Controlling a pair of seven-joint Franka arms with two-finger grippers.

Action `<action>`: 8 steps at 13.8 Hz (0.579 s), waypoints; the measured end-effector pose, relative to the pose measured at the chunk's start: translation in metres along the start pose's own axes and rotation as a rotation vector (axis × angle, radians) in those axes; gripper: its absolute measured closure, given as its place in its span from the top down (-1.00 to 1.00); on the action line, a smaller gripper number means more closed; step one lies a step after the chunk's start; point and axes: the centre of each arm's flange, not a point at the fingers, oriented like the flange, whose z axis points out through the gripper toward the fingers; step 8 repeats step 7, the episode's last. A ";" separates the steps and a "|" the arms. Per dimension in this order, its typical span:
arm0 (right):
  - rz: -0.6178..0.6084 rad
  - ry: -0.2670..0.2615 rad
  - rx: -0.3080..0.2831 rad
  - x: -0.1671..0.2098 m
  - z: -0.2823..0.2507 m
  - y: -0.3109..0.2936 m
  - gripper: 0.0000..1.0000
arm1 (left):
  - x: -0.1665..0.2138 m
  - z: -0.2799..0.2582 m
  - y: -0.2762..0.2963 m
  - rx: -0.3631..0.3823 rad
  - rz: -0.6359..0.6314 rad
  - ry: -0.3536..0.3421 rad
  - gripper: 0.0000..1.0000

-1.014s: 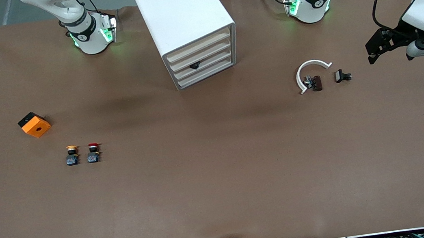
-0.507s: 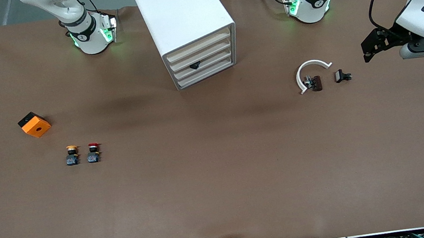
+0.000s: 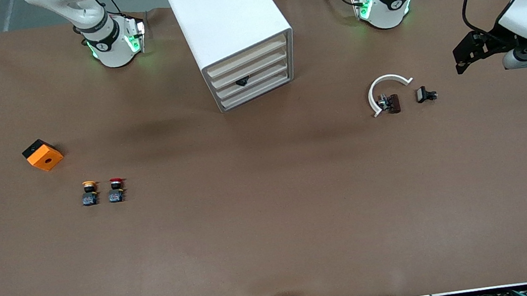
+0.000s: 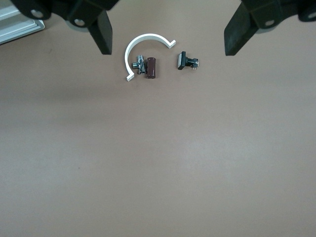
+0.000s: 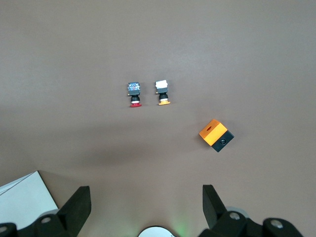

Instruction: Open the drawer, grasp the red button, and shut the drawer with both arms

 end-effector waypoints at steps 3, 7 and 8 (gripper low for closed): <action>0.008 0.001 0.007 -0.001 -0.001 0.004 1.00 | 0.000 -0.001 -0.007 -0.005 -0.013 0.000 1.00; 0.009 0.004 0.007 -0.002 -0.002 0.004 1.00 | 0.000 -0.002 -0.008 -0.008 -0.015 0.002 1.00; 0.009 0.004 0.007 -0.002 -0.002 0.004 1.00 | 0.000 -0.002 -0.008 -0.008 -0.015 0.002 1.00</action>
